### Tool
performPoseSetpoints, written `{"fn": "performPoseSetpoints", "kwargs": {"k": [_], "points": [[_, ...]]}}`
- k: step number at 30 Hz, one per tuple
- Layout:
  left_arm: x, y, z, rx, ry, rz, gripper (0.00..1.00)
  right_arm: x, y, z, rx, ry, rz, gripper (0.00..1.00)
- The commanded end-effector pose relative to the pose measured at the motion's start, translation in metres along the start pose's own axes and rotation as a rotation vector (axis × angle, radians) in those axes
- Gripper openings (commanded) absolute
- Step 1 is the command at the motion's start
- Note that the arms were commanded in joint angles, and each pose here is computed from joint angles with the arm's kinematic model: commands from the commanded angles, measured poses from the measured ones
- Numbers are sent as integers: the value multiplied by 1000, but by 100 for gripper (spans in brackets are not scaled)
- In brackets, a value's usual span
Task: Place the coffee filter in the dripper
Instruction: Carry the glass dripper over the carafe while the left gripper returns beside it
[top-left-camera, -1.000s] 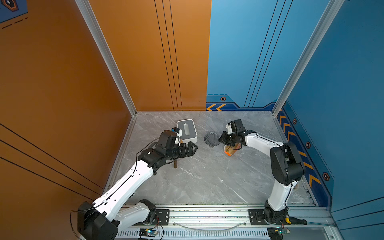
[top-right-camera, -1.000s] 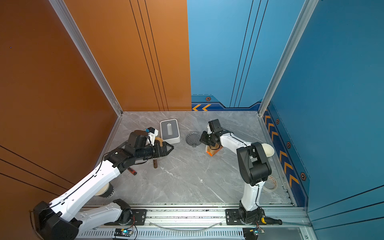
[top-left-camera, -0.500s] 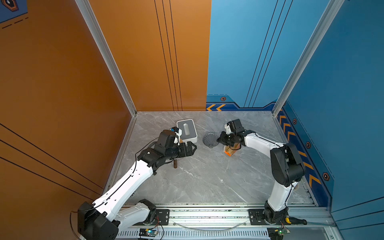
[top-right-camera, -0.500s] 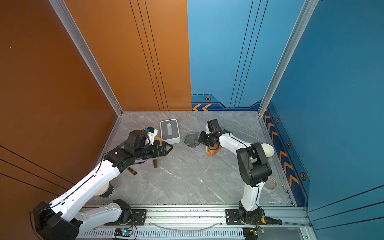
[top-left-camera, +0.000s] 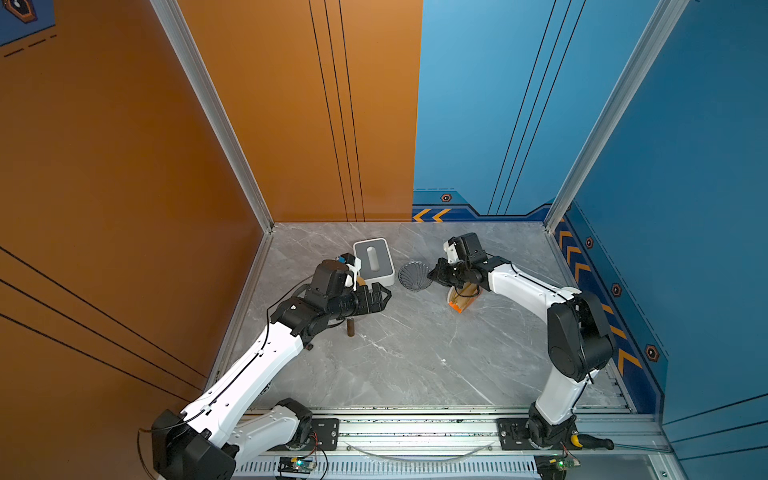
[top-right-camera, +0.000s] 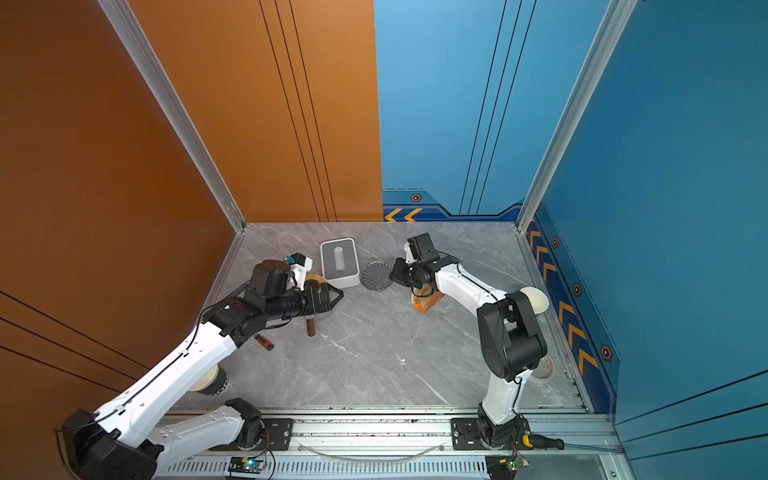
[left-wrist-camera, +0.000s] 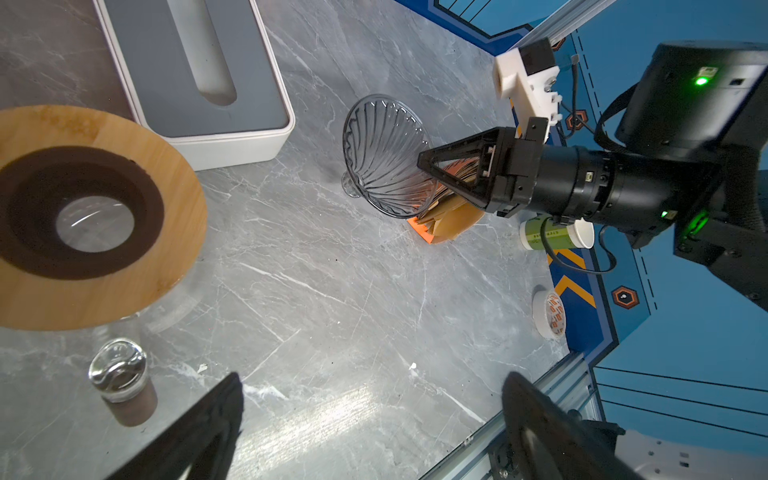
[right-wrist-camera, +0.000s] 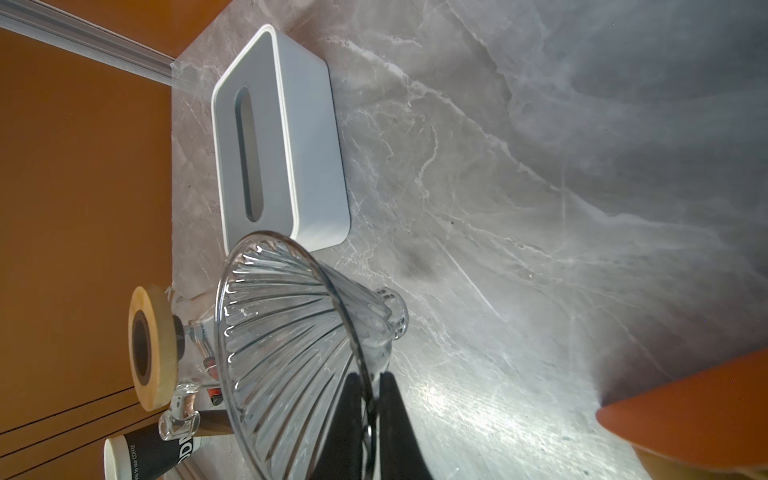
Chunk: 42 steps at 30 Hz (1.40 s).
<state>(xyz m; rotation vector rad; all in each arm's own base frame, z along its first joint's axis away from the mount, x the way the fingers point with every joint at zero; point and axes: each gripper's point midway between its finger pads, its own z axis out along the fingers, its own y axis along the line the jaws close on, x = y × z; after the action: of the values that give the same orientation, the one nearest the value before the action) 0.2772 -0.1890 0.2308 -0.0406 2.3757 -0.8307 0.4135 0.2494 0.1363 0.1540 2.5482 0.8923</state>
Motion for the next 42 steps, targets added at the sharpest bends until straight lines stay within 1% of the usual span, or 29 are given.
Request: {"fn": "performPoseSetpoints", "kwargs": {"k": [1,5,10,15,19,25,34,36,39,41,42], "points": [[-6,-2,-12,6,-15,15,98,-13,24,-21,-32,-46,-37,9],[-8,4,-17,-16,-18,3,98,-13,35,-26,-49,-52,-53,9],[-18,17,-33,-26,-55,-37,98,-14,56,-33,-75,-60,-84,9],[-21,31,-46,-45,-68,-71,98,-15,78,-43,-102,-73,-112,9],[-25,40,-56,-47,-85,-99,98,-13,99,-48,-135,-72,-136,9],[-30,45,-68,-15,-105,-137,98,-8,134,-55,-185,-69,-177,9],[-37,56,-78,15,-118,-188,98,4,180,-44,-236,-41,-230,9],[-48,49,-88,27,-156,-171,98,6,190,-40,-246,-35,-237,9],[-55,44,-96,54,-181,-169,98,9,200,-31,-255,-25,-244,9],[-58,43,-100,66,-194,-174,98,4,206,-29,-265,-32,-242,9],[-61,44,-101,72,-200,-178,98,13,214,-24,-275,-18,-253,9]]}}
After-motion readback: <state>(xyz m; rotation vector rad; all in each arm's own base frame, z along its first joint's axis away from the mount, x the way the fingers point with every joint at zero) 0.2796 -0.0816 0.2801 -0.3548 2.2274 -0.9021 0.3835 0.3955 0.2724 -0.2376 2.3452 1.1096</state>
